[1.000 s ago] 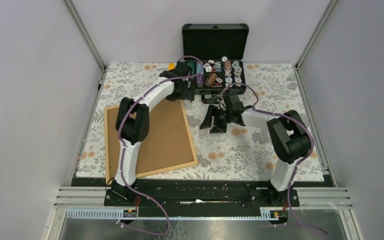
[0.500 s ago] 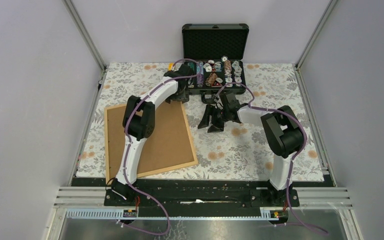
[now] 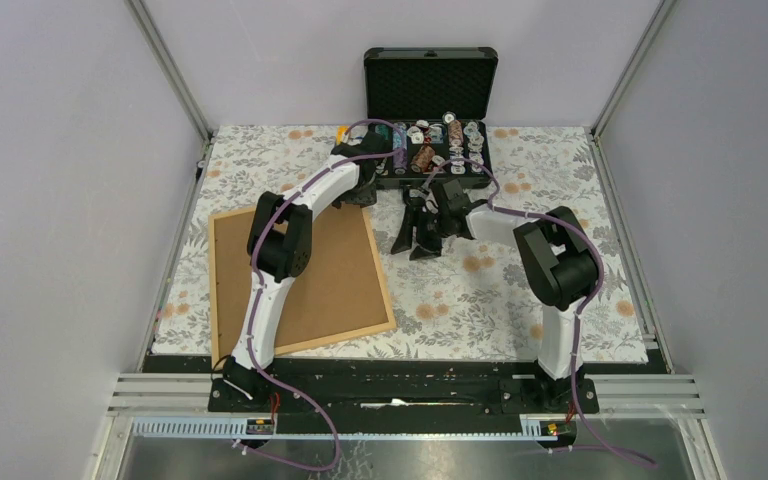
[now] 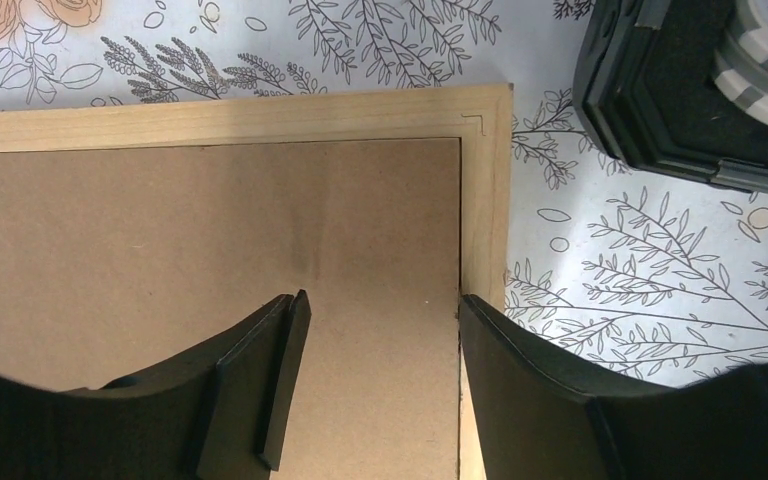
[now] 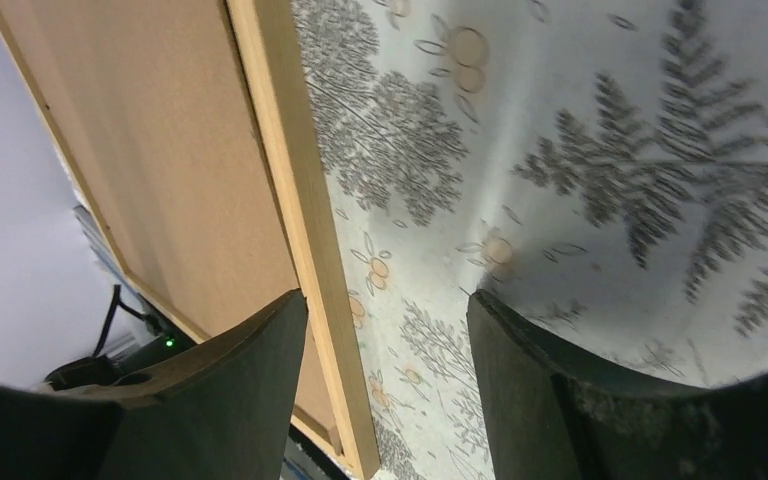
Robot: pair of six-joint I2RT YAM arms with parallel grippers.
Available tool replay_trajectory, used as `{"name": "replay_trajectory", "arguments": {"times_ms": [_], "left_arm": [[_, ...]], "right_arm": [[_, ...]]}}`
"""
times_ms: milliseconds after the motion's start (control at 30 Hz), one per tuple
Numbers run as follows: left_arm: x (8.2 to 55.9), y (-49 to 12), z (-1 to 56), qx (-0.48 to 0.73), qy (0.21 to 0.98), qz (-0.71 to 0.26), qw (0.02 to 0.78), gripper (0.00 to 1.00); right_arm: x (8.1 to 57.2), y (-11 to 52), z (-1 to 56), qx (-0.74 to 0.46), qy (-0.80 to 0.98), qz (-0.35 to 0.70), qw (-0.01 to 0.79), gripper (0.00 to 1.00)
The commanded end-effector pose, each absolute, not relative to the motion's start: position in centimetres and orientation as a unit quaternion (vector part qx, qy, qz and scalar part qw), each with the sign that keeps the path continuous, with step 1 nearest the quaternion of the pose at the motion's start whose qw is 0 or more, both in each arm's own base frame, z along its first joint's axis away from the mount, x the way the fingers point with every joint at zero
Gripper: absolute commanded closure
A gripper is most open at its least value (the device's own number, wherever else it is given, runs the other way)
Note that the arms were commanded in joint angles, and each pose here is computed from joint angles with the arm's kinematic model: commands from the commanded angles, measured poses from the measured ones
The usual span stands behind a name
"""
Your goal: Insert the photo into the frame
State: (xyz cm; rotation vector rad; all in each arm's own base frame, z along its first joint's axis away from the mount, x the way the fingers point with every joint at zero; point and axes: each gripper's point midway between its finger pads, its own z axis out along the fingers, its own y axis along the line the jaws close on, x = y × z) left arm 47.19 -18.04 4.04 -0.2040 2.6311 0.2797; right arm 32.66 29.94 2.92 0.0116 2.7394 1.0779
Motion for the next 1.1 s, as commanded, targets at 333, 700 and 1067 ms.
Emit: {"name": "replay_trajectory", "arguments": {"times_ms": [333, 700, 1067], "left_arm": [[45.9, -15.1, 6.8, -0.066, 0.953, 0.162, 0.249, 0.53], [44.8, -14.0, 10.2, -0.056, 0.948, 0.165, 0.266, 0.62], [46.0, -14.5, 10.6, -0.060, 0.961, 0.084, 0.258, 0.23]], "right_arm": [[32.9, 33.2, 2.3, -0.057, 0.948, 0.285, 0.134, 0.36], [34.2, 34.3, 2.8, -0.057, 0.943, 0.297, 0.140, 0.36], [33.5, 36.1, 2.5, -0.079, 0.936, 0.318, 0.131, 0.32]]}}
